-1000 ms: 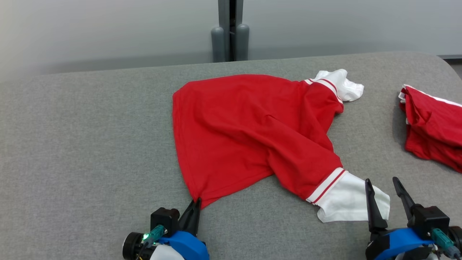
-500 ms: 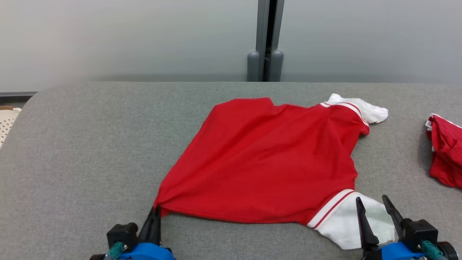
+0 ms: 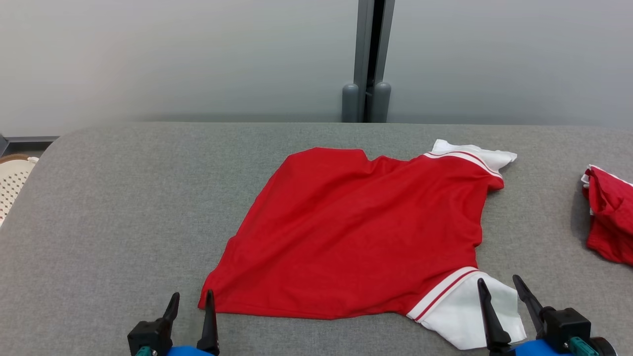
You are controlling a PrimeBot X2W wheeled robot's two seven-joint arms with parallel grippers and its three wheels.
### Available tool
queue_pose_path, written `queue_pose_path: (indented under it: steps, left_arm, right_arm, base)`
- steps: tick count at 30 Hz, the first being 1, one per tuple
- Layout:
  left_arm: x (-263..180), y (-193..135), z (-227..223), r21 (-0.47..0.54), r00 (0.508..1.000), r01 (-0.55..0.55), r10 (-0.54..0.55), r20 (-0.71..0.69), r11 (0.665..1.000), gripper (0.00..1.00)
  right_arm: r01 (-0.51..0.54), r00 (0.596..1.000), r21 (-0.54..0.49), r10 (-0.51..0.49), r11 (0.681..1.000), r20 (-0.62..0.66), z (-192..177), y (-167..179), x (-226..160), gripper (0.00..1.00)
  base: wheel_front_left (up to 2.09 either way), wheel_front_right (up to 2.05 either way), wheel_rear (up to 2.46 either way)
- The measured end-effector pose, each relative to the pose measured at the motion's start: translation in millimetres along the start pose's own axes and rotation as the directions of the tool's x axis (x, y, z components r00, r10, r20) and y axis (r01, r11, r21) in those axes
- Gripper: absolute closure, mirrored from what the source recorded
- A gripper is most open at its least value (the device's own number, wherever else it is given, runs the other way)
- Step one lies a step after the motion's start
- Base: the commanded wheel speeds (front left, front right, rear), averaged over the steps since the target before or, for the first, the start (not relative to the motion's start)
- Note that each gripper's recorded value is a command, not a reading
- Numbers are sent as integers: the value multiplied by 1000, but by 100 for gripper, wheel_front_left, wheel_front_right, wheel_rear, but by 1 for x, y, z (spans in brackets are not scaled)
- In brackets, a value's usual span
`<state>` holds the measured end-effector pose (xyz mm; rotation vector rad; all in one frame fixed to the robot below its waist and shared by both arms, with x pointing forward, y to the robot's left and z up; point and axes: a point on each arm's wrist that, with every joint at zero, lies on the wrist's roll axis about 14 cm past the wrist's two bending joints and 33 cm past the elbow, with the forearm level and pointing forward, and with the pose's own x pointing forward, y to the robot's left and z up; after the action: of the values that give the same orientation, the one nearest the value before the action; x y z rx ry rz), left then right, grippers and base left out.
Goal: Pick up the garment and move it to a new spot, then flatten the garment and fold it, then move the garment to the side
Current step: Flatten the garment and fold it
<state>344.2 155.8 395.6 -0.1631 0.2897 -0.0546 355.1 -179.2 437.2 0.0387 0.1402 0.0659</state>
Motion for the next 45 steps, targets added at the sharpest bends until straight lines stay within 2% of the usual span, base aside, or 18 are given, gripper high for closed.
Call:
queue_pose_path:
  steps: [19,30,40,41,42,43,45]
  left_arm:
    - [-7,-10,-8,3,1000,28,-28,-15,1000,0]
    - [-13,-11,-20,-5,998,32,-33,-51,999,0]
    - [-11,-10,-24,-2,997,33,-33,-64,999,0]
    - [-11,-10,-23,-3,997,36,-36,-61,999,0]
    - [-11,-10,-22,-3,998,35,-35,-61,999,0]
    - [-11,-9,-23,-4,998,32,-33,-61,999,0]
    - [-12,-8,-23,-5,998,28,-28,-62,1000,0]
  right_arm:
    - [9,1000,4,-9,1000,-10,-4,-2,-6,0]
    - [75,972,-40,-82,996,-222,-68,-27,-34,0]
    - [102,957,-11,-102,995,-272,-81,-32,-21,0]
    - [101,954,-9,-100,995,-283,-84,-31,-20,33]
    - [101,952,-6,-99,995,-290,-86,-31,-19,71]
    - [101,950,-5,-98,995,-297,-88,-31,-19,100]
    - [108,948,-2,-104,994,-300,-89,-33,-17,100]
  base:
    - [0,0,0]
    - [0,0,0]
    - [0,0,0]
    - [0,0,0]
    - [0,0,0]
    - [0,0,0]
    - [0,0,0]
